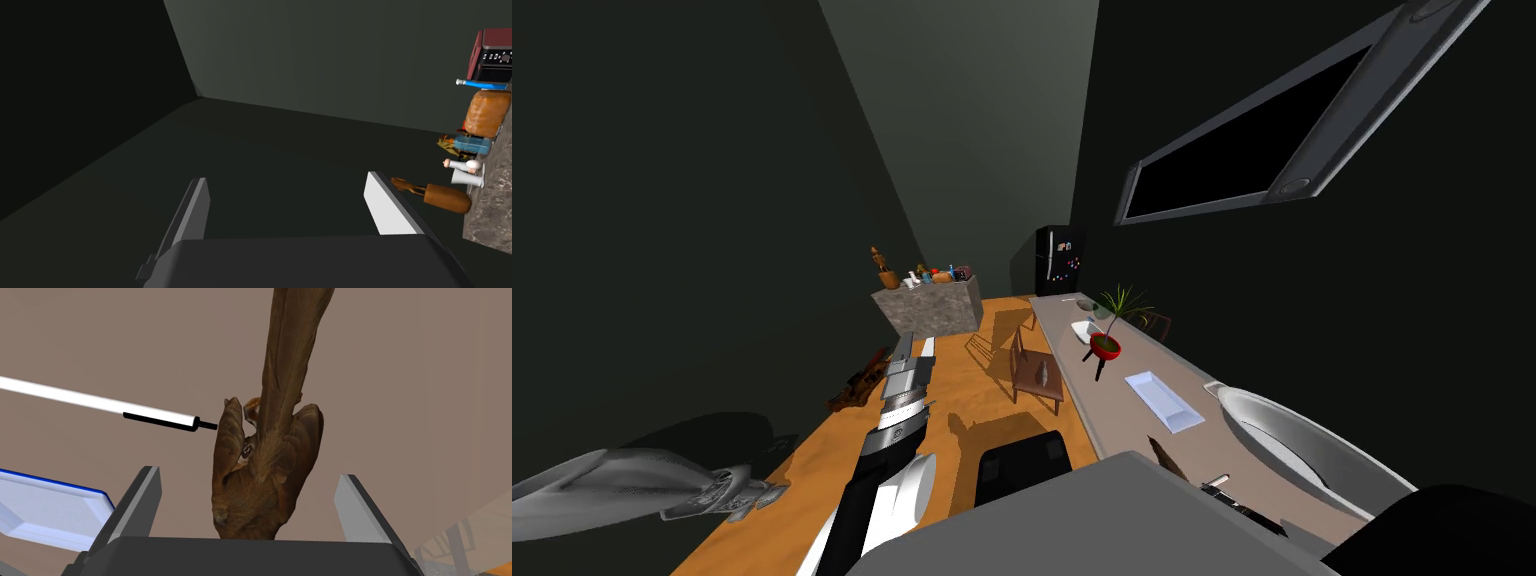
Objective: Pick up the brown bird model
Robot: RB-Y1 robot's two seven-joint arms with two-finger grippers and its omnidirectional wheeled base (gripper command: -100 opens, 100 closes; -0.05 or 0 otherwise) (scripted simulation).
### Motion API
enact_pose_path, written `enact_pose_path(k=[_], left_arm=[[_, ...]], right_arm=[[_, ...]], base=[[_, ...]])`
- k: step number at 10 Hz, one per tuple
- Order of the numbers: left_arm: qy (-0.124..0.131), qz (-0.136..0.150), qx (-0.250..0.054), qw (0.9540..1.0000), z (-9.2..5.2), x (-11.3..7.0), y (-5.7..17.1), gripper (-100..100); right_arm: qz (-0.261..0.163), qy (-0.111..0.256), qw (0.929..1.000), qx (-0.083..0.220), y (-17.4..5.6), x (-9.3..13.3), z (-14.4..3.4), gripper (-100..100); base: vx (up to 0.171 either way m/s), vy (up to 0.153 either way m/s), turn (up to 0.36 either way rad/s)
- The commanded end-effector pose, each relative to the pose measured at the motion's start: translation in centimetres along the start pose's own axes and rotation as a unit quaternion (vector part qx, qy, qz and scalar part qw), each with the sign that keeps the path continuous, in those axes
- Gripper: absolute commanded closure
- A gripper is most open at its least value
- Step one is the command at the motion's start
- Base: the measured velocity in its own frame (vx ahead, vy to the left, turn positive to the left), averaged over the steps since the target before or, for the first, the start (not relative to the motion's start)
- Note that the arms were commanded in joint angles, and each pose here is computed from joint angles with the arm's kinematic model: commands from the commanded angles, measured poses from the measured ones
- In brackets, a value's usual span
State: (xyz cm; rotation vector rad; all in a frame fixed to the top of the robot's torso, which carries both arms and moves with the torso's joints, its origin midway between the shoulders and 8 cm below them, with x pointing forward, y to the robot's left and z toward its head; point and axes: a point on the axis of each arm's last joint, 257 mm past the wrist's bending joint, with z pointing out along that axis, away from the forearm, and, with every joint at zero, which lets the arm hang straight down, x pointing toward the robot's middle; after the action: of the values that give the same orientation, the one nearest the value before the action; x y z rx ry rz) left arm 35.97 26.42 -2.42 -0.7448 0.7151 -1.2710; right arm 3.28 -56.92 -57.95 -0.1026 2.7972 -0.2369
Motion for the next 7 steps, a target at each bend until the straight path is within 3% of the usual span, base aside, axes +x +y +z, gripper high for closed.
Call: enact_pose_path(k=[1, 7], left_arm=[[0.000, 0.000, 0.000, 1.0000, 0.0, 0.0, 0.0, 0], [0.000, 0.000, 0.000, 1.0000, 0.0, 0.0, 0.0, 0]], right_arm=[[-0.016, -0.008, 0.9998, -0.002, 0.1, -1.0, 0.5, -100], [-0.062, -0.025, 0.9977, -0.013, 0.8, -3.6, 1.7, -100]], base=[[0.037, -0.026, -0.224], [0.071, -0.018, -0.182]])
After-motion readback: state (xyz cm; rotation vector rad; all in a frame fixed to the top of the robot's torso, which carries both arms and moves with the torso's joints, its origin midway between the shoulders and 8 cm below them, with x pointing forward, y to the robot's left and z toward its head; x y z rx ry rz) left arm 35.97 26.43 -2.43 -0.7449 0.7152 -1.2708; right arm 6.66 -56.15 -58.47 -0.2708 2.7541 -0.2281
